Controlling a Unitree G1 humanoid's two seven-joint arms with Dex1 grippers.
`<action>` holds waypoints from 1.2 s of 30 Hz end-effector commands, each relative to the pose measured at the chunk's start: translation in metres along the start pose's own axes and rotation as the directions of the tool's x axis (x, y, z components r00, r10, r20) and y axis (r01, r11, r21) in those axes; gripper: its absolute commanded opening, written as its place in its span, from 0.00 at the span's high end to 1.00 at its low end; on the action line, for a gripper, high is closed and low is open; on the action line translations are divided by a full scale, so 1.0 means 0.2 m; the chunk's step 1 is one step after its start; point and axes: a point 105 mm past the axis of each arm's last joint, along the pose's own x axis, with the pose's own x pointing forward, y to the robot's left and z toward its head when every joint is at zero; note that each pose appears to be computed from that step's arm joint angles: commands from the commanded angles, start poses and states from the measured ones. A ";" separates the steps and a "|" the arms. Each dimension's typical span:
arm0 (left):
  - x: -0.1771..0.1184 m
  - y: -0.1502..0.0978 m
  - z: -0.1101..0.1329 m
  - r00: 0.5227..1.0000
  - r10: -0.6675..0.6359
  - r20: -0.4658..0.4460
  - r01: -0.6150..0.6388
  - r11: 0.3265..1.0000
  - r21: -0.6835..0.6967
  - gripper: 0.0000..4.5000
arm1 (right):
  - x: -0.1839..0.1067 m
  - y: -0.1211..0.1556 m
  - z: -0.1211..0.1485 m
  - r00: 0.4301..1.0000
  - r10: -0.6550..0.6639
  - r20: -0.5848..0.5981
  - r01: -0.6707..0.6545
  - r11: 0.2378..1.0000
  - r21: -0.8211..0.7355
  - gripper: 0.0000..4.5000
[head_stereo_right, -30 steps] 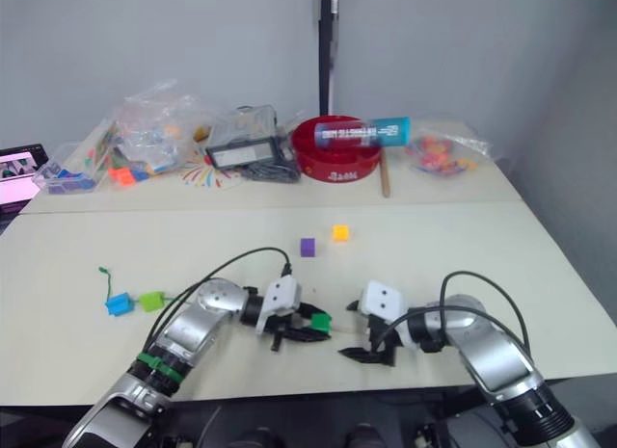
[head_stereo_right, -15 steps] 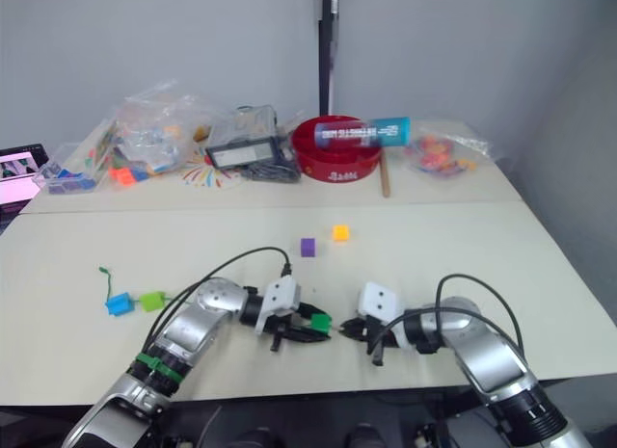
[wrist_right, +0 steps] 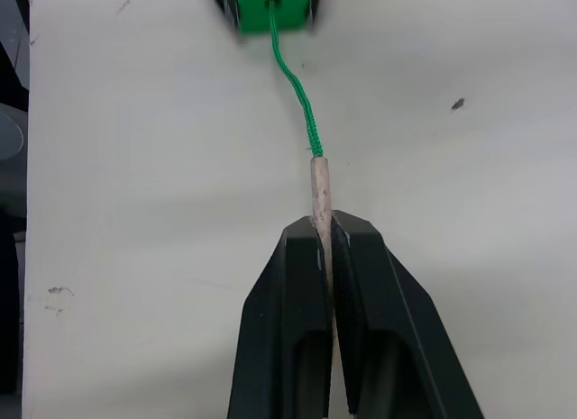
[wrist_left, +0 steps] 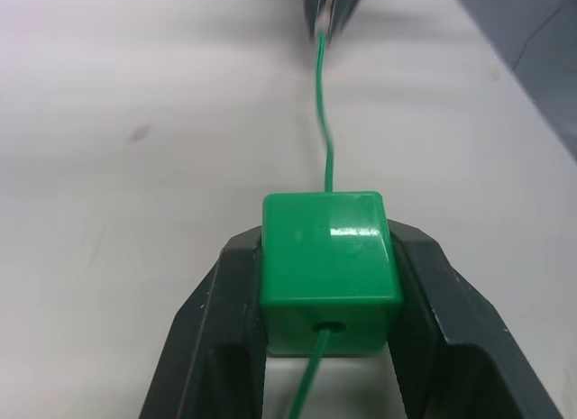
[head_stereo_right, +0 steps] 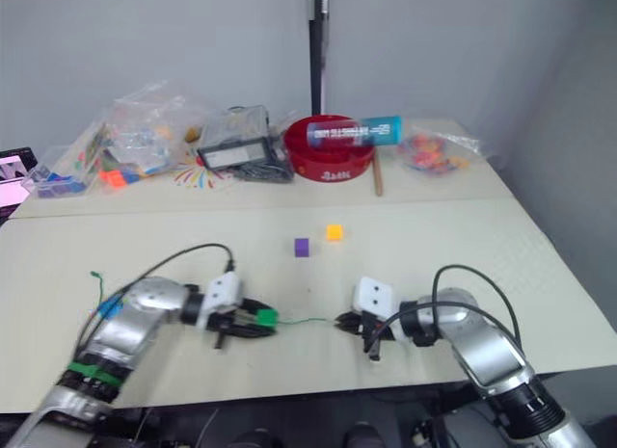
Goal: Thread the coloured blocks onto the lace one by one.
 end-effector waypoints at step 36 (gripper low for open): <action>-0.75 0.05 -0.26 0.951 0.226 -0.211 -0.250 0.963 -0.097 0.00 | 0.06 -0.05 0.02 0.999 0.037 -0.037 -0.041 0.993 -0.113 1.00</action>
